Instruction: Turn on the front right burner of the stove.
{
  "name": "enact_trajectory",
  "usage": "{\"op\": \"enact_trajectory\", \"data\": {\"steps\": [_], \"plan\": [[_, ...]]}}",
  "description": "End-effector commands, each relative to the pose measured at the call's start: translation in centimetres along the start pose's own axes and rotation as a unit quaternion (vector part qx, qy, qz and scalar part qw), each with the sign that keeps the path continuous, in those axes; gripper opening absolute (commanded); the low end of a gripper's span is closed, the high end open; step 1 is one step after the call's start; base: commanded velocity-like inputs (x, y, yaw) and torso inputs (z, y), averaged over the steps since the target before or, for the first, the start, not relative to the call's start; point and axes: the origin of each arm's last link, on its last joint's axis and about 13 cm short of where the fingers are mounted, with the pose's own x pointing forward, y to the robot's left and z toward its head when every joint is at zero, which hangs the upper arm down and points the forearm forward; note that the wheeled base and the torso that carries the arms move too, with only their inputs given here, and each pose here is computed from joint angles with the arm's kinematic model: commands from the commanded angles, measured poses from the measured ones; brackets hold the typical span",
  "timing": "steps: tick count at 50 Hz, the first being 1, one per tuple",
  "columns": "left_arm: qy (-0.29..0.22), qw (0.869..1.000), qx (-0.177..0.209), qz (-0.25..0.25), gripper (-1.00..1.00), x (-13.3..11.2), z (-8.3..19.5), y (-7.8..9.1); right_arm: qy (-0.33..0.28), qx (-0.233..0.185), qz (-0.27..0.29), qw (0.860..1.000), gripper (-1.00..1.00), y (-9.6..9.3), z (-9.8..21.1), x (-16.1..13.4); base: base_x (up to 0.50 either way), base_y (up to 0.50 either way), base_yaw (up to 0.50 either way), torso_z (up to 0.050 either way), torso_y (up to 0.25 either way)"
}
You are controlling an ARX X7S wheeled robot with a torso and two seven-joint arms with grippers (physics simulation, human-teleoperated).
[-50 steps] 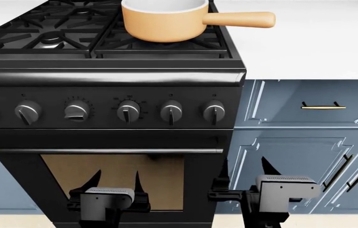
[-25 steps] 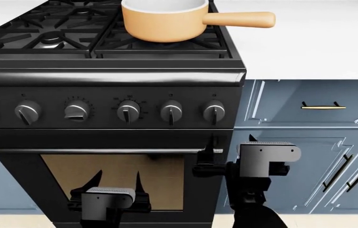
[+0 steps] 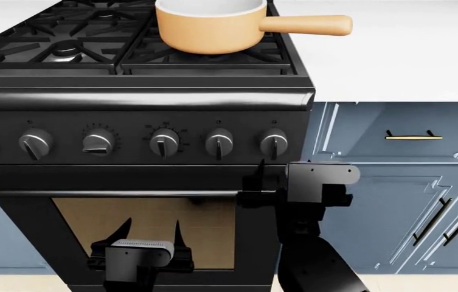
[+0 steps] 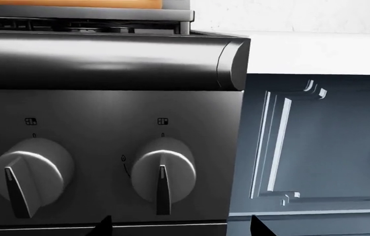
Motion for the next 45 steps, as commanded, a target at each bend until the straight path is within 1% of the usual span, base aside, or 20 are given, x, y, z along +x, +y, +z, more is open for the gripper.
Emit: {"op": "enact_trajectory", "data": {"steps": [1, 9, 20, 27, 45], "plan": [[0.001, 1.000, 0.000, -0.001, 1.00, 0.1, 0.0, 0.0, -0.005, -0.016, -0.005, 1.000, 1.00, 0.5, 0.4, 1.6, 0.00, 0.00, 0.00, 0.000, 0.000], [0.002, 1.000, 0.001, -0.003, 1.00, 0.1, -0.1, 0.0, -0.006, -0.014, -0.008, 1.000, 1.00, 0.7, 0.6, 2.2, 0.00, 0.00, 0.00, 0.000, 0.000], [0.002, 1.000, 0.002, -0.004, 1.00, 0.1, -0.1, 0.0, 0.007, -0.008, -0.009, 1.000, 1.00, 0.9, -0.3, 2.4, 0.00, 0.00, 0.00, 0.000, 0.000], [0.003, 1.000, 0.003, -0.005, 1.00, 0.1, -0.1, 0.0, 0.027, -0.003, -0.002, 1.000, 1.00, 1.2, -0.9, 3.0, 0.00, 0.00, 0.00, 0.000, 0.000], [0.003, 1.000, 0.003, -0.006, 1.00, 0.1, -0.1, 0.0, 0.020, -0.011, -0.003, 1.000, 1.00, 1.6, -0.9, 3.8, 0.00, 0.00, 0.00, 0.000, 0.000]]}}
